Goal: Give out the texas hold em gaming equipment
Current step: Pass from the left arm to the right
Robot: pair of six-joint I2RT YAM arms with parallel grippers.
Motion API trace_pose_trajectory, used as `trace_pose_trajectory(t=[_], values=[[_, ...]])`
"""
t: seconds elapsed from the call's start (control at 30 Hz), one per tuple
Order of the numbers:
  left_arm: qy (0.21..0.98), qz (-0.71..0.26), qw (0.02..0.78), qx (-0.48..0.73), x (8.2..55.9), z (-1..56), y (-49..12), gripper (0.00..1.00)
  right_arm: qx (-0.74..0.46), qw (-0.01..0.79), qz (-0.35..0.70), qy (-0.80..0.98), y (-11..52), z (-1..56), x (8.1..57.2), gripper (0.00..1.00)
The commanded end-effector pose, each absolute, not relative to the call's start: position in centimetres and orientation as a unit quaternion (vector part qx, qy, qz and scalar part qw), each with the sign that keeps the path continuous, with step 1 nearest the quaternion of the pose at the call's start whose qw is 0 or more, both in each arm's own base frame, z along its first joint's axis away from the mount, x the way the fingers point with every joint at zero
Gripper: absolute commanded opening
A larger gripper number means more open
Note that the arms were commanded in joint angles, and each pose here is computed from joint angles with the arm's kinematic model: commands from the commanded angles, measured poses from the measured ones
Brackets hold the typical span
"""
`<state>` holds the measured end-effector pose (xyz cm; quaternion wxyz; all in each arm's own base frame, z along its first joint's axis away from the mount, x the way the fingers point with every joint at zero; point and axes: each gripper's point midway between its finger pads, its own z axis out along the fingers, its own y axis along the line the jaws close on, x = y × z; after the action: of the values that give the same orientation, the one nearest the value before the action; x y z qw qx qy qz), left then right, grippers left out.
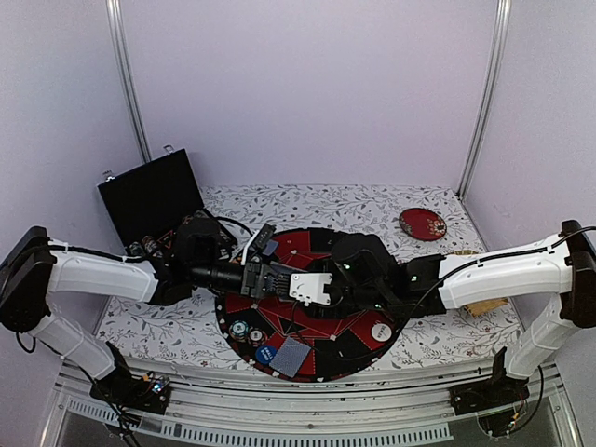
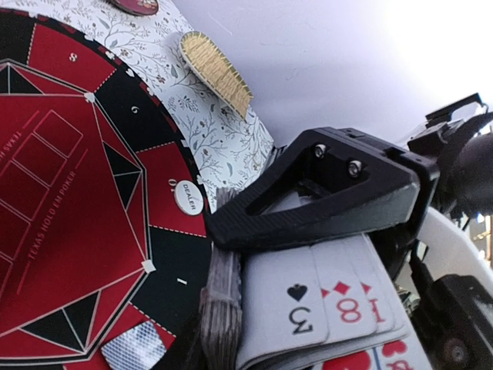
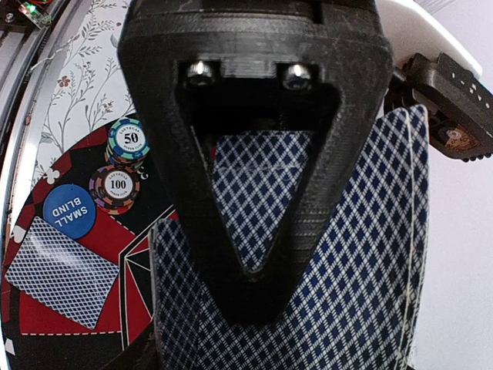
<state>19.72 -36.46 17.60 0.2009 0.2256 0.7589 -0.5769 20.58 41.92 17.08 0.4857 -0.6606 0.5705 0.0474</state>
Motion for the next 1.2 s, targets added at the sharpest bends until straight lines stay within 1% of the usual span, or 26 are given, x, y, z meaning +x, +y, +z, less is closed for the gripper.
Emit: trace_pose_trajectory(t=[0.0,0.27,0.3,0.33,0.43,0.47,0.53,0.57,0.63,0.7,0.73,0.77,0.9,0.97,1.03,1.07,1.17], values=[[0.726,-0.603,0.191,0.27,17.8,19.2,-37.6,0.3,-0.647,0.498,0.047,0.576,42.4,18.1,21.5,0.61],[0.722,-0.606,0.189,0.277,17.5,19.3,-38.4,0.37,-0.647,0.503,0.059,0.569,42.7,18.6,21.3,0.61],[0.721,-0.605,0.188,0.279,17.5,19.3,-38.6,0.36,-0.647,0.505,0.059,0.569,42.7,18.7,21.3,0.61],[0.72,-0.606,0.187,0.281,17.3,19.4,-38.8,0.3,-0.647,0.505,0.059,0.569,42.7,18.7,21.3,0.62],[0.724,-0.604,0.184,0.279,17.3,19.1,-38.8,0.03,-0.647,0.503,0.061,0.57,42.6,18.6,21.2,0.64],[0.726,-0.602,0.184,0.278,17.3,18.9,-38.7,0.0,-0.648,0.499,0.062,0.572,42.4,18.4,21.1,0.69],[0.727,-0.6,0.184,0.277,17.2,18.8,-38.5,0.0,-0.649,0.492,0.069,0.577,42.0,18.1,21.1,0.84],[0.728,-0.6,0.184,0.276,17.2,18.8,-38.5,0.0,-0.648,0.489,0.069,0.58,41.8,17.9,21.2,0.88],[0.727,-0.601,0.182,0.277,17.1,18.8,-38.5,0.0,-0.647,0.488,0.064,0.582,41.6,17.7,21.3,0.92],[0.725,-0.604,0.179,0.28,17.0,18.9,-38.6,0.0,-0.65,0.485,0.062,0.582,41.6,17.4,21.3,0.92],[0.723,-0.605,0.178,0.282,17.0,19.0,-38.7,0.0,-0.651,0.484,0.059,0.582,41.7,17.3,21.4,0.92],[0.722,-0.606,0.176,0.283,16.9,19.0,-38.7,0.0,-0.652,0.483,0.055,0.582,41.8,17.2,21.6,0.88],[0.721,-0.607,0.175,0.285,16.8,19.1,-38.6,0.0,-0.653,0.478,0.047,0.586,41.9,16.8,21.9,0.64],[0.722,-0.605,0.175,0.287,16.8,19.1,-38.5,0.01,-0.652,0.477,0.051,0.587,41.9,16.8,21.8,0.58],[0.725,-0.601,0.176,0.286,16.8,19.0,-38.5,0.09,-0.65,0.476,0.054,0.589,41.8,17.0,21.7,0.55],[0.725,-0.6,0.178,0.286,16.9,19.0,-38.4,0.14,-0.649,0.476,0.056,0.591,41.8,16.9,21.7,0.54],[0.731,-0.59,0.192,0.285,17.5,19.2,-38.3,0.26,-0.648,0.472,0.064,0.595,41.7,16.9,21.5,0.53]])
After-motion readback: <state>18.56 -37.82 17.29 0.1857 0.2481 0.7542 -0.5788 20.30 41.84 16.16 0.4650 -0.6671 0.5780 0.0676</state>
